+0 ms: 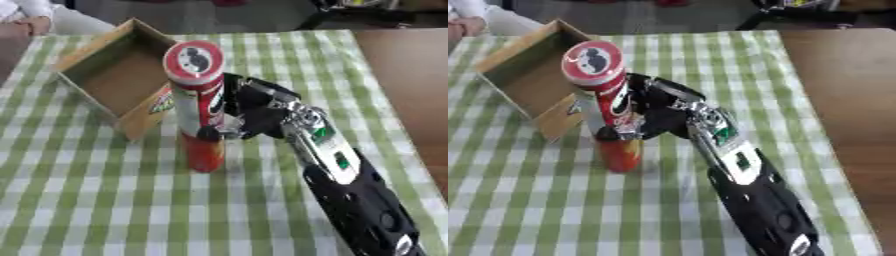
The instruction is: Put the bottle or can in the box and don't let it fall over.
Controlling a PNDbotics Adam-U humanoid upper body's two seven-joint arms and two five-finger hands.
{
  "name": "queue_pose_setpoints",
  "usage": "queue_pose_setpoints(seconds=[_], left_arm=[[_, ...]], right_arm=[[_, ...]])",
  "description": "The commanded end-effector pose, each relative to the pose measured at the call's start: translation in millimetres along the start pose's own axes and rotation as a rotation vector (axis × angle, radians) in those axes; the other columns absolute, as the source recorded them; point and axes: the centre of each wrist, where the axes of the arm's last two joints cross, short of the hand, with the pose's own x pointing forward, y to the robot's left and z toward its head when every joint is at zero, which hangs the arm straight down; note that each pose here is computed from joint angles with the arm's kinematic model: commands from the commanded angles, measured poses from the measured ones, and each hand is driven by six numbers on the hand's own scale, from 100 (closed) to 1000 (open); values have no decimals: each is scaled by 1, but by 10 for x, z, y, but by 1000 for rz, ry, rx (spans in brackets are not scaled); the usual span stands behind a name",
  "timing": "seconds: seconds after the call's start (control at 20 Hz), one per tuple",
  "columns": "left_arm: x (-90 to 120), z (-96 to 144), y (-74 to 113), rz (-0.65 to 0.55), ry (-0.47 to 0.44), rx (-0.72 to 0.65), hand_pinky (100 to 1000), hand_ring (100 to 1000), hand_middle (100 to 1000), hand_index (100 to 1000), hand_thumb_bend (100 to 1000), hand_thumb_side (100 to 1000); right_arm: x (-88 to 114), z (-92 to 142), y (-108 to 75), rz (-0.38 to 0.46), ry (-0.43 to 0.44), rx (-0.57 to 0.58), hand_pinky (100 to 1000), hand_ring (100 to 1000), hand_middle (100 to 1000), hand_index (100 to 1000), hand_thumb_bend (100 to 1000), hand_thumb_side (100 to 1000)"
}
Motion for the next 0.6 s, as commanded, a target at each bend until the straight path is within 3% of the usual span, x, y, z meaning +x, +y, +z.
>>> queue_pose_setpoints(seconds=[0.05,0.6], left_arm=[[90,-32,-10,7,-32,-13,838,901,745,766,538,683],[102,-38,-26,15,-34,-18,838,901,746,766,534,684]], right_arm=[[67,-89,32,26,-17,3,983,1000,1000,940,690,100],[78,-231,92,45,-25,4,975,988,1000,911,670,100]])
